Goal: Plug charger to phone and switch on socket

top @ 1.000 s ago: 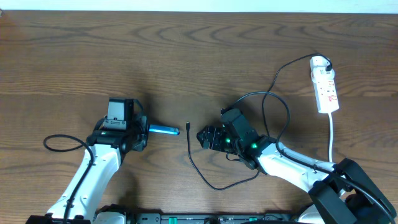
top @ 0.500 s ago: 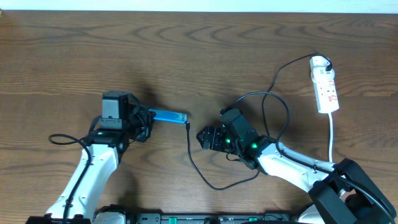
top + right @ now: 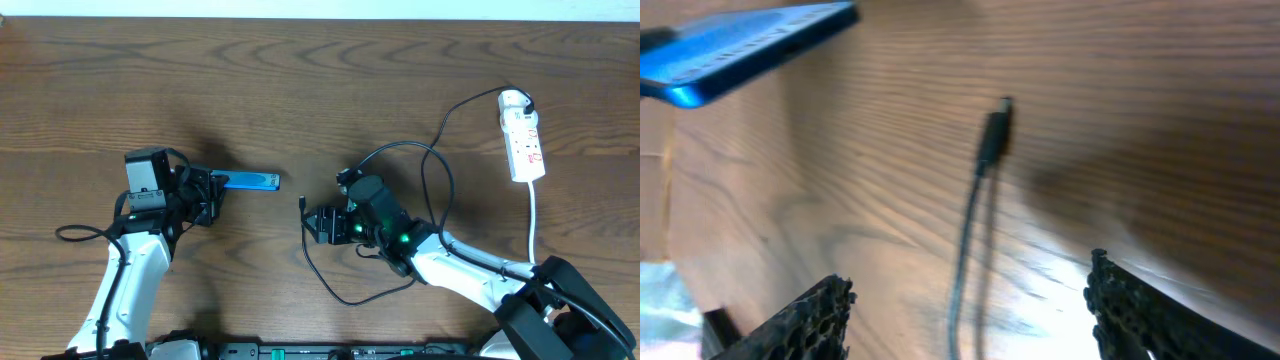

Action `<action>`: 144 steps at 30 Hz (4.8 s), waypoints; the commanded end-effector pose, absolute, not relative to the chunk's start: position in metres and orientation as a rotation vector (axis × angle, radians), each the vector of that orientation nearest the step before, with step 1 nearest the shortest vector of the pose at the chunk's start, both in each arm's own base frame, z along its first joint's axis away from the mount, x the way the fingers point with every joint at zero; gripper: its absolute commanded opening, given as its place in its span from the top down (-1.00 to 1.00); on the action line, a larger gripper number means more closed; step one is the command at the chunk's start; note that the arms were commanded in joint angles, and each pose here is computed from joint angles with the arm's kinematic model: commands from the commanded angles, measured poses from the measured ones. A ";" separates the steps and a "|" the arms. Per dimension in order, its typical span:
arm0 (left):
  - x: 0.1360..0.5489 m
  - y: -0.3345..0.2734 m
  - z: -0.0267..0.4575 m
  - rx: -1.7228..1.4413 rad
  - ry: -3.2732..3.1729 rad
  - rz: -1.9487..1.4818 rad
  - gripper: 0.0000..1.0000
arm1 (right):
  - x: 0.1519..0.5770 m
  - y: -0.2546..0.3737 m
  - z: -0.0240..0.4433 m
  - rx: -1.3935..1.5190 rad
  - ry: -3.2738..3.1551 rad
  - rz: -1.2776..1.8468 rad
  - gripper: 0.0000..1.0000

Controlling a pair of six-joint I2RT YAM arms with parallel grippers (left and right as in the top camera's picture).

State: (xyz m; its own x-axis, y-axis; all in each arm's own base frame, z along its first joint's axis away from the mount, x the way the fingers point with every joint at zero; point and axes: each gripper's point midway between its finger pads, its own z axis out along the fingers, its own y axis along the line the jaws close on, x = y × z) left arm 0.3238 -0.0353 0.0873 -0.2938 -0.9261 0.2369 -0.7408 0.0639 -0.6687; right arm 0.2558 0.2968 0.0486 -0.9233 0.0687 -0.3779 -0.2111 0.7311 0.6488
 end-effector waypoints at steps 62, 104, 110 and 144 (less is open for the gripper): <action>0.386 -0.120 0.123 -1.010 2.171 -1.608 0.85 | 0.220 0.247 0.095 -0.411 2.732 1.333 0.98; 0.352 -0.150 0.207 0.018 2.111 -2.079 0.85 | 0.175 0.208 0.181 -0.573 2.332 1.657 0.98; 0.352 -0.150 0.207 0.018 2.111 -2.080 0.85 | 0.191 0.211 0.195 -0.611 2.224 1.624 0.98; 0.348 -0.158 0.207 0.028 2.128 -2.101 0.86 | 0.214 0.263 0.176 -0.613 2.259 1.703 0.98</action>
